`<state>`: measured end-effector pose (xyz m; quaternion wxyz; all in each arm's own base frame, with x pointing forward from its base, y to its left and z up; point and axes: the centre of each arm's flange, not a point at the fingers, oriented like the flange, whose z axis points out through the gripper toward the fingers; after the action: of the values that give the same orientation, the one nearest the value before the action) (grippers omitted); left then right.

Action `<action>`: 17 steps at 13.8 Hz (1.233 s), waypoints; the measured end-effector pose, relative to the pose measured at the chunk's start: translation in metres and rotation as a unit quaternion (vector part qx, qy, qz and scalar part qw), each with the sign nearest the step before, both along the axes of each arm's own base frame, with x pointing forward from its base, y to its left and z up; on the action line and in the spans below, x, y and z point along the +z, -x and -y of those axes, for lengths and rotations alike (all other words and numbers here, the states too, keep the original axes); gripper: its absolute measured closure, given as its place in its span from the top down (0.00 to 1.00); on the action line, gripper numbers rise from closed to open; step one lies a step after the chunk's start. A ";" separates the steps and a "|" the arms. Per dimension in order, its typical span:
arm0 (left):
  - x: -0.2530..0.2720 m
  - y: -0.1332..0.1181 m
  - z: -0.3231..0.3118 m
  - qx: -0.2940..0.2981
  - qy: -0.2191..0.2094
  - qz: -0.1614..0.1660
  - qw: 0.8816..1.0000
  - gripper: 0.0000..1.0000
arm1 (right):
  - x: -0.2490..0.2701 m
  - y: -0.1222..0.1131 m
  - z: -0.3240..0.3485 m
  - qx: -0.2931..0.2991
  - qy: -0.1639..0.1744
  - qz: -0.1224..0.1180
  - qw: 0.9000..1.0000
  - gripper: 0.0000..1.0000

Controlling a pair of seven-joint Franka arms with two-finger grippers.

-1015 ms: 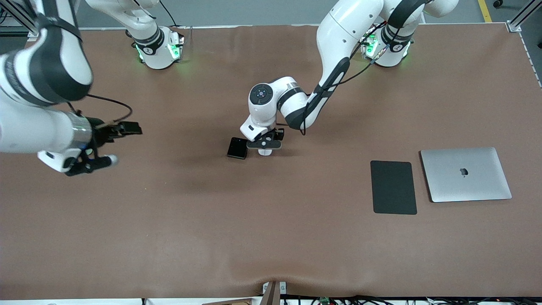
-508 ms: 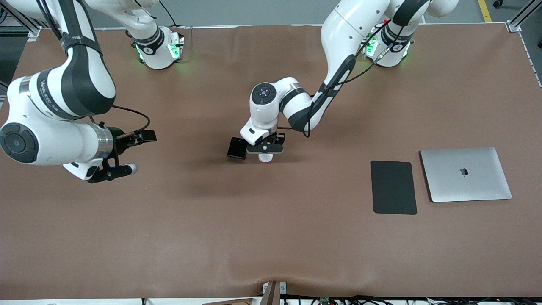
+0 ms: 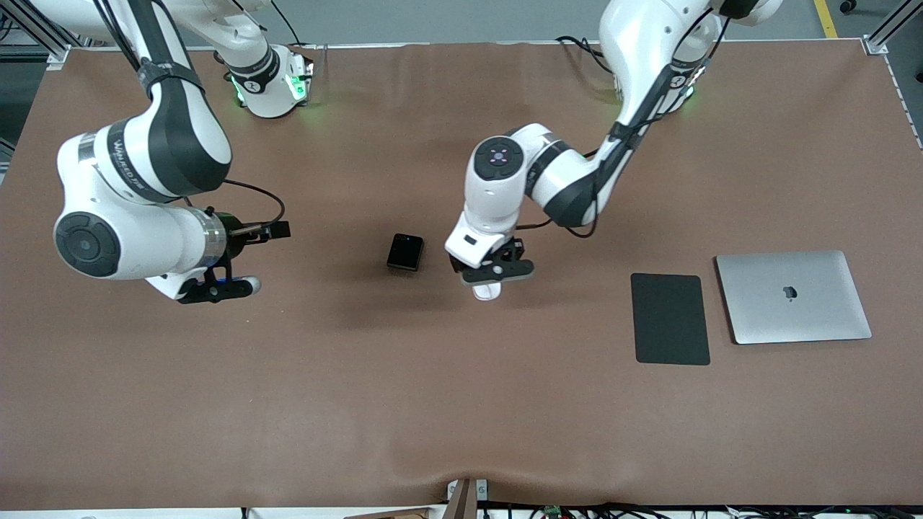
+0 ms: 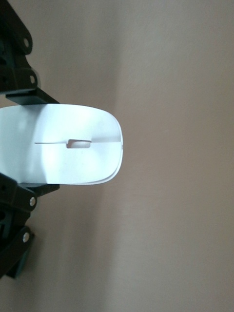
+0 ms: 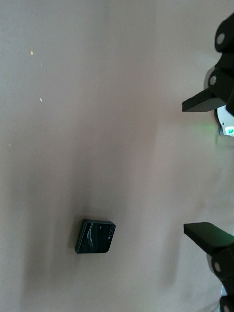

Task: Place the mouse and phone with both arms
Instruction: 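Carry the mouse toward the mouse pad while the right gripper reaches the phone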

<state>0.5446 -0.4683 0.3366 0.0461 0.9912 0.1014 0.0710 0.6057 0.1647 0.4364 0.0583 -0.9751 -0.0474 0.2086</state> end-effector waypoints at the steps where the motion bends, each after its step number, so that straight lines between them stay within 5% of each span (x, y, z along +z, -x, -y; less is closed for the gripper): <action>1: 0.016 -0.009 -0.013 0.014 0.006 0.003 1.000 0.62 | -0.005 -0.002 -0.005 -0.004 -0.009 0.004 1.000 1.00; 8: 0.074 -0.072 -0.150 0.104 -0.027 -0.018 0.994 0.62 | -0.068 -0.009 -0.078 -0.070 -0.015 0.025 0.997 1.00; 17: 0.049 -0.117 -0.308 0.059 -0.063 -0.062 0.994 0.62 | -0.119 0.022 -0.184 -0.134 -0.005 0.055 0.989 1.00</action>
<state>0.6614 -0.1602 0.3858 -0.0275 0.9870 0.1573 0.0182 0.5841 0.3491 0.3173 0.0878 -0.9824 0.0796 0.1446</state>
